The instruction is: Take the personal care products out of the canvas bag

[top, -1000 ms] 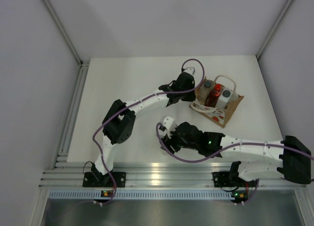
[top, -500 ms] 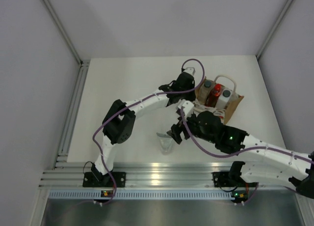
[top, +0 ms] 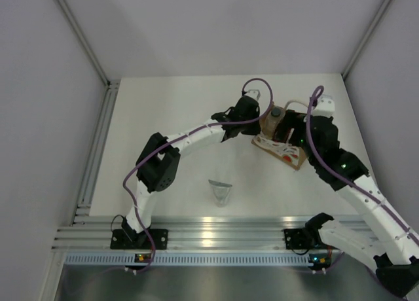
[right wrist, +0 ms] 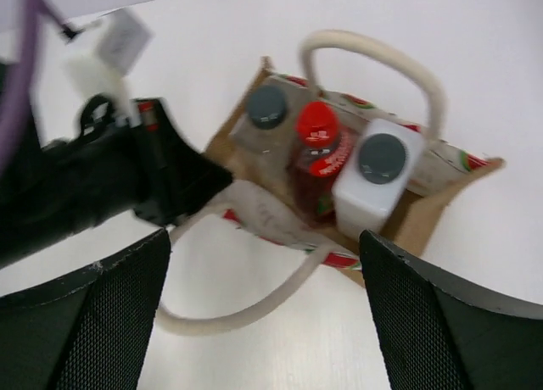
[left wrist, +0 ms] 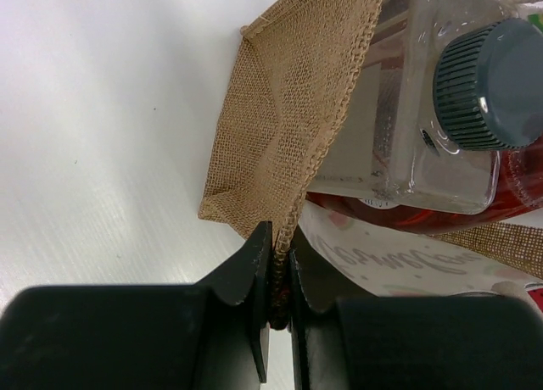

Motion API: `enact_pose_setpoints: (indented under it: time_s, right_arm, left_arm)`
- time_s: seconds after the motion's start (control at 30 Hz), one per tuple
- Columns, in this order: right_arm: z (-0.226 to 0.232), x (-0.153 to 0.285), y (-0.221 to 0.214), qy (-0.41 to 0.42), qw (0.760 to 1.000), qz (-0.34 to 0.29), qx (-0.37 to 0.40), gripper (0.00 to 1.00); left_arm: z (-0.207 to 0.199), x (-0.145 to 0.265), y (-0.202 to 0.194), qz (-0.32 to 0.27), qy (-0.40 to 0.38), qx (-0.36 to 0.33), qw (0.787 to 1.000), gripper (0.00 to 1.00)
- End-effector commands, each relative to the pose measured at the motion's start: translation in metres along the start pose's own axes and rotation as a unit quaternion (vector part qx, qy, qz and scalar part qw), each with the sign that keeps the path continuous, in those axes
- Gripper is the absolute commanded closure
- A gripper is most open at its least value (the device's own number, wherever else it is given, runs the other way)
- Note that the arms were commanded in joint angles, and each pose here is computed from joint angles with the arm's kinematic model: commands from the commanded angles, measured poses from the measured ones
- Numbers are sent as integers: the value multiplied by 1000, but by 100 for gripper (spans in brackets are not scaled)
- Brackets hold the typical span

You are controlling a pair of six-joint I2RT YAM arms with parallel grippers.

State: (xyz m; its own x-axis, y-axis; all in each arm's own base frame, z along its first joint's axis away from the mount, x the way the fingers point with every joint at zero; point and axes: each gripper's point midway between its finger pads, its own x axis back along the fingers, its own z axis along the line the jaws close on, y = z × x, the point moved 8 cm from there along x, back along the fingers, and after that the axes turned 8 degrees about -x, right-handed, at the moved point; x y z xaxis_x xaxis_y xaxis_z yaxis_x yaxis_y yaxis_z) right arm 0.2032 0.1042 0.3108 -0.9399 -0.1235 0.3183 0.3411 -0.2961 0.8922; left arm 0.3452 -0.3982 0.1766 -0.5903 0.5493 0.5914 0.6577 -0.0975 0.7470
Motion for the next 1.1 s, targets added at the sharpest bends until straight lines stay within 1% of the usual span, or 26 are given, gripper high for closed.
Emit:
enact_pose_setpoints:
  time_s: [0.0, 0.13, 0.23, 0.27, 0.33, 0.4, 0.43, 0.47, 0.5, 0.7, 1.07]
  right_arm:
    - [-30, -4, 6, -91, 994, 1, -60, 12]
    - [-60, -23, 10, -150, 984, 7, -100, 14]
    - [-68, -38, 9, -171, 979, 25, -111, 15]
    - [-70, -47, 6, -178, 977, 38, -113, 16]
    - [-71, -55, 7, -183, 976, 43, -113, 18]
    - [-73, -66, 5, -192, 973, 51, -115, 24]
    - [-73, -69, 6, -191, 973, 52, -115, 31]
    - [-73, -73, 5, -193, 973, 54, -115, 42]
    - [-75, -79, 3, -197, 972, 59, -114, 45]
    - [-78, -96, -4, -210, 969, 74, -109, 45]
    - [-88, -117, -26, -229, 963, 102, -101, 48]
  left_arm:
    - [0, 27, 20, -21, 4, -5, 1000, 100]
    - [0, 28, 21, -21, 4, -4, 1000, 100]
    - [-1, 29, 21, -22, 2, -3, 1000, 100]
    - [-1, 29, 21, -21, 2, -3, 1000, 100]
    - [-1, 30, 21, -21, 0, -2, 1000, 100]
    - [-2, 30, 21, -20, -4, -2, 1000, 100]
    - [-2, 31, 21, -20, -5, -1, 1000, 100]
    - [-3, 31, 22, -20, -6, 0, 1000, 100]
    - [-3, 31, 22, -20, -8, 0, 1000, 100]
    - [-3, 32, 21, -19, -9, -2, 1000, 100]
    - [-3, 31, 20, -17, -9, 0, 1000, 100]
